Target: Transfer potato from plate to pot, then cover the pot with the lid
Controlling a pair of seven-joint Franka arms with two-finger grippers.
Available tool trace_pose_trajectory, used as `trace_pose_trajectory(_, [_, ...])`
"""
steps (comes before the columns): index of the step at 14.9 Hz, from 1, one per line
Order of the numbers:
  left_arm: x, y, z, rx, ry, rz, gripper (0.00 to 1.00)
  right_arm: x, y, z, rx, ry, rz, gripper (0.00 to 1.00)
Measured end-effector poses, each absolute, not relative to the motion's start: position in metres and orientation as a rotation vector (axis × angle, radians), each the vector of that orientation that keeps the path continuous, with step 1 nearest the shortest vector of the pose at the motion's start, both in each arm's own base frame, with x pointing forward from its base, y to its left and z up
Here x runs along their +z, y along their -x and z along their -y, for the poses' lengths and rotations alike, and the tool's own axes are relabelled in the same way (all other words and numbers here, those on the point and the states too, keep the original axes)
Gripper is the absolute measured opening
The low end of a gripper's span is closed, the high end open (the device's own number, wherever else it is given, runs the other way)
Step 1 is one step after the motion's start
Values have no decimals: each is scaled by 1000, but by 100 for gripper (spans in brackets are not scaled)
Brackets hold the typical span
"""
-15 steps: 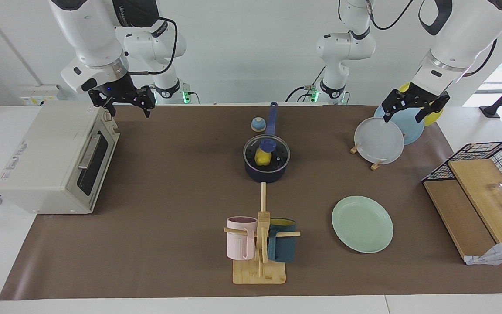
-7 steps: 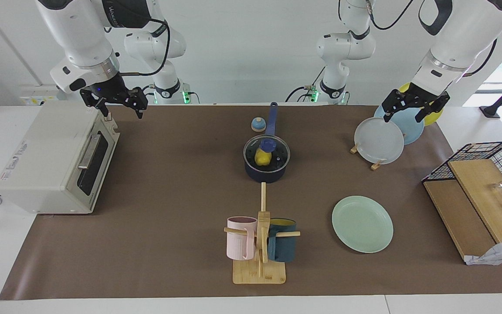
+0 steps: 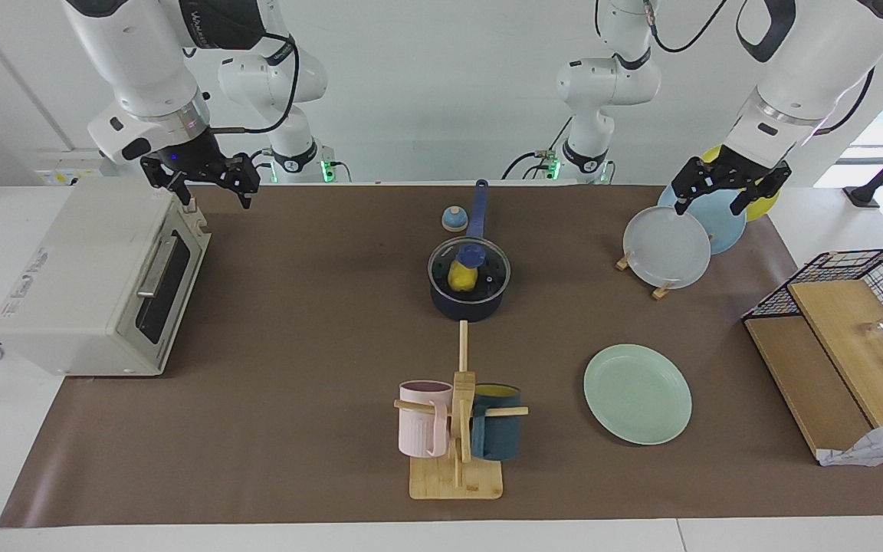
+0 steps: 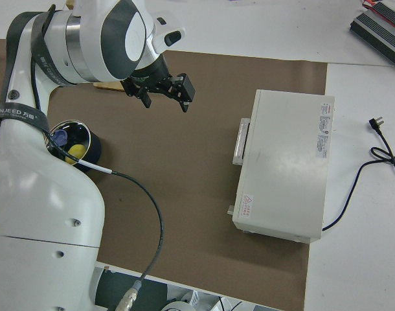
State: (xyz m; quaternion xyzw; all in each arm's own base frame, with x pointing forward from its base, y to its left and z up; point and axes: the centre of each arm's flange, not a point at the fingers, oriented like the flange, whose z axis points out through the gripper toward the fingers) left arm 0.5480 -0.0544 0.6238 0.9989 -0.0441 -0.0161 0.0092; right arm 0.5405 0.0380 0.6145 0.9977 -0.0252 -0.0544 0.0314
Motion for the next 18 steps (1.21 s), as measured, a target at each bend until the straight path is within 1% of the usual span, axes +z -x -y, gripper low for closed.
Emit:
trace_pose_trajectory(3, [624,-548,54,-50,-3120,138,100,614,-540,-35,-175,-3073,88,100])
trace_pose_trajectory(7, [624,-548,54,-50,-3120,138,100,614,-541,-2,-185,-3113,188,100])
trace_pose_trajectory(13, [624,-548,54,-50,-3120,138,100,614,-541,30,-175,-3121,225,100])
trace_pose_trajectory(18, [624,-548,54,-50,-3120,138,100,614,-542,29,-176,-3122,213,100])
